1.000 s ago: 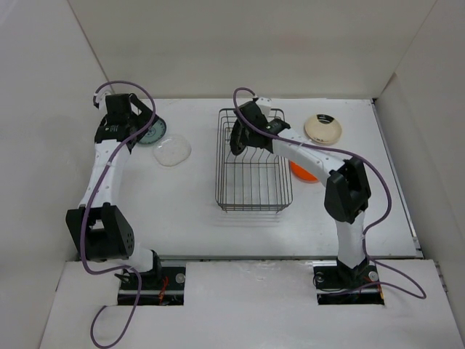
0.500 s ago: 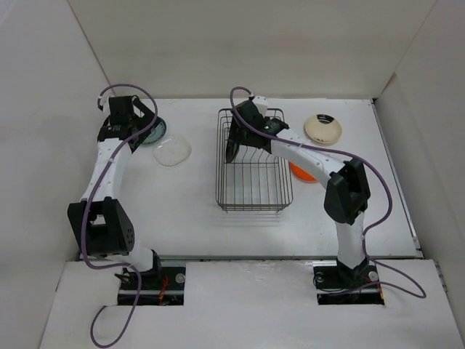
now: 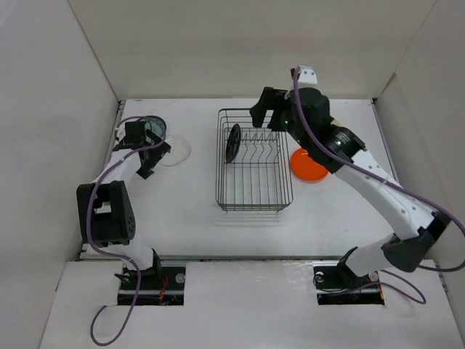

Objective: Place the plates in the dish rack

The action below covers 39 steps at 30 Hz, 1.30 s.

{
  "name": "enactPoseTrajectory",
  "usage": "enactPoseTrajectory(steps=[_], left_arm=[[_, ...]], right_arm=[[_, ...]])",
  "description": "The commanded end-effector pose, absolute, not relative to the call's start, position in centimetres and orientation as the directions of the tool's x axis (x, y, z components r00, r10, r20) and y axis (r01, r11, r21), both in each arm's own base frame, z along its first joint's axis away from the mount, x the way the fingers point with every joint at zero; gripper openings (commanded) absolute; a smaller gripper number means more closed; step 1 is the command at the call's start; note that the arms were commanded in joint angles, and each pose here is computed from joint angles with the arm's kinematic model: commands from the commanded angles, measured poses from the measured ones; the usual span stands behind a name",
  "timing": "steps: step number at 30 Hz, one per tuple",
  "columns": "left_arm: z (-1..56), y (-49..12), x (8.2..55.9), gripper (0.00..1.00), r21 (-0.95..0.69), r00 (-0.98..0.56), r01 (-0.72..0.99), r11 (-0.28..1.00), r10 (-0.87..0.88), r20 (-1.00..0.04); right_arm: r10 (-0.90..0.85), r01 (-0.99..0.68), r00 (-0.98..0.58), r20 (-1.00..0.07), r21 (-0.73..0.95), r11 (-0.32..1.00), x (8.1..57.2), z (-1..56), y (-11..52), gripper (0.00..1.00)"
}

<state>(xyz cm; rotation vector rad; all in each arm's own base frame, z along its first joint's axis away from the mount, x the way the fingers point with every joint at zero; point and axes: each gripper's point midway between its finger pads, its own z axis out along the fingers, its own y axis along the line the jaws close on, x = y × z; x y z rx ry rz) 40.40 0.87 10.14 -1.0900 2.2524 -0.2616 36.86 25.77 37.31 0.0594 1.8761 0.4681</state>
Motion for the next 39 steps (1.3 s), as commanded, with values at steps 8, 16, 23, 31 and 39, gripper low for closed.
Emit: enactPoseTrajectory(steps=[8, 16, 23, 31, 39], left_arm=[[5.2, 0.4, 40.8, 0.80, -0.470, -0.440, -0.693, 0.547, -0.837, -0.326], [3.7, 2.5, 41.7, 0.53, -0.462, -0.410, -0.728, 0.506, -0.862, -0.298], [2.6, 2.3, 42.3, 0.33, -0.440, -0.444, -0.733, 0.519, -0.855, -0.269], [0.5, 1.7, 41.8, 0.00, -0.406, -0.485, -0.745, 0.529, -0.848, -0.214], [7.3, -1.0, 42.4, 0.00, -0.519, -0.546, -0.579, 0.629, -0.772, -0.326]], right_arm=[[0.225, -0.510, -0.219, -0.949, 0.308, 0.803, 31.8, 42.7, 26.9, 0.92], [0.246, -0.506, -0.181, -0.952, 0.305, 0.807, 30.2, 44.1, 25.0, 0.92], [0.260, -0.486, -0.164, -0.952, 0.307, 0.818, 30.0, 44.1, 23.6, 0.92], [0.278, -0.485, -0.141, -0.950, 0.312, 0.817, 29.7, 45.2, 22.8, 0.92], [0.261, -0.485, -0.164, -0.952, 0.307, 0.819, 30.6, 44.0, 22.5, 0.92]])
